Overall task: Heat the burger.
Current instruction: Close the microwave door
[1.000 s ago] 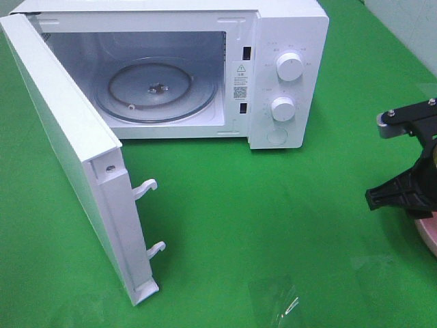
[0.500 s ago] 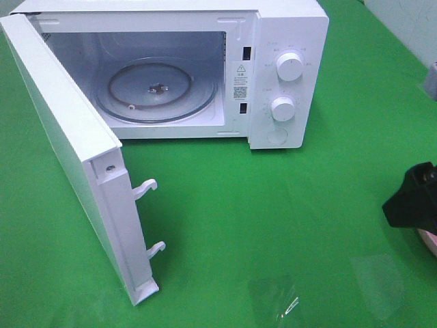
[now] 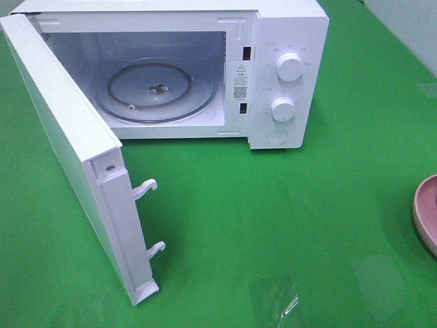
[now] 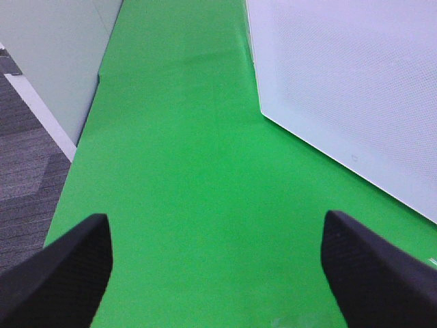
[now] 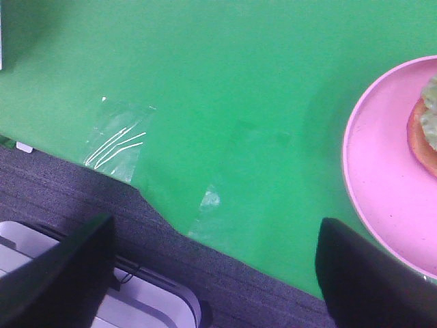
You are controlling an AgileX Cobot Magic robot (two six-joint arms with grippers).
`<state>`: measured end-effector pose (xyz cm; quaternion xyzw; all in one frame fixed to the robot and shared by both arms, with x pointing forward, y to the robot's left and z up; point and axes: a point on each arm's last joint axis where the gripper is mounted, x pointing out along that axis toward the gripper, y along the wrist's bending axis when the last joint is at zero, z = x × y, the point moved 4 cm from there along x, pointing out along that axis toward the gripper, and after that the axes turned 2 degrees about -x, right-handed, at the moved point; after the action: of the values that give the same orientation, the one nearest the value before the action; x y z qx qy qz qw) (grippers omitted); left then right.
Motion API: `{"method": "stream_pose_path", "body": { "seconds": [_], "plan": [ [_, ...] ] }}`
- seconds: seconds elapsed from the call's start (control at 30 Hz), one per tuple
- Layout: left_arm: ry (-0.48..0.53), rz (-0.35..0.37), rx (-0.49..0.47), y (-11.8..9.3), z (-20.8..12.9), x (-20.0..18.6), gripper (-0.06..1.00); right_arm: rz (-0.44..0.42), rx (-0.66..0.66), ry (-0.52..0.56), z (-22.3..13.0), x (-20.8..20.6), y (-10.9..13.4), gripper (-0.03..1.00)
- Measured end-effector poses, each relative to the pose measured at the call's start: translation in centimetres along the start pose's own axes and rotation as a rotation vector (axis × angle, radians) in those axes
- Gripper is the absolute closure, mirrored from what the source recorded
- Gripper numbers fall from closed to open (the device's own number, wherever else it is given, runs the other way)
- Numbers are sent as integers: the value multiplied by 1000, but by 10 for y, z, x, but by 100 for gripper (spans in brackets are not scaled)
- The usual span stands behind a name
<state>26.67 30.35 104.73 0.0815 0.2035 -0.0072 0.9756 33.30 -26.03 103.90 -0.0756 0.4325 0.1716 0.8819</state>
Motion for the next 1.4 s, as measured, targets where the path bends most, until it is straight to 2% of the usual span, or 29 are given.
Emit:
{"method": "stream_pose_path", "body": {
  "seconds": [0.03, 0.1, 0.27, 0.5, 0.53, 0.57, 0.67, 0.77, 0.97, 1.4],
  "plan": [
    [0, 0, 0, 0, 0, 0, 18, 0, 0, 0, 0, 0, 0, 19],
    [0, 0, 0, 0, 0, 0, 18, -1, -3, -72, -14, -13, 1, 20],
    [0, 0, 0, 0, 0, 0, 18, -16, 11, -127, -31, -17, 0, 20],
    [0, 0, 0, 0, 0, 0, 18, -101, 84, -275, -45, -35, -4, 20],
    [0, 0, 0, 0, 0, 0, 18, -123, 97, -331, -47, -41, -4, 20],
    [0, 0, 0, 0, 0, 0, 18, -123, 97, -331, -47, -41, -4, 20],
    [0, 0, 0, 0, 0, 0, 18, -156, 113, -431, -49, -50, -4, 20],
    [0, 0, 0, 0, 0, 0, 18, -181, 129, -484, -53, -49, -4, 20],
    [0, 0, 0, 0, 0, 0, 18, -212, 154, -494, -53, -46, -5, 21],
    [0, 0, 0, 0, 0, 0, 18, -212, 156, -493, -54, -46, -5, 21]
  ]
}}
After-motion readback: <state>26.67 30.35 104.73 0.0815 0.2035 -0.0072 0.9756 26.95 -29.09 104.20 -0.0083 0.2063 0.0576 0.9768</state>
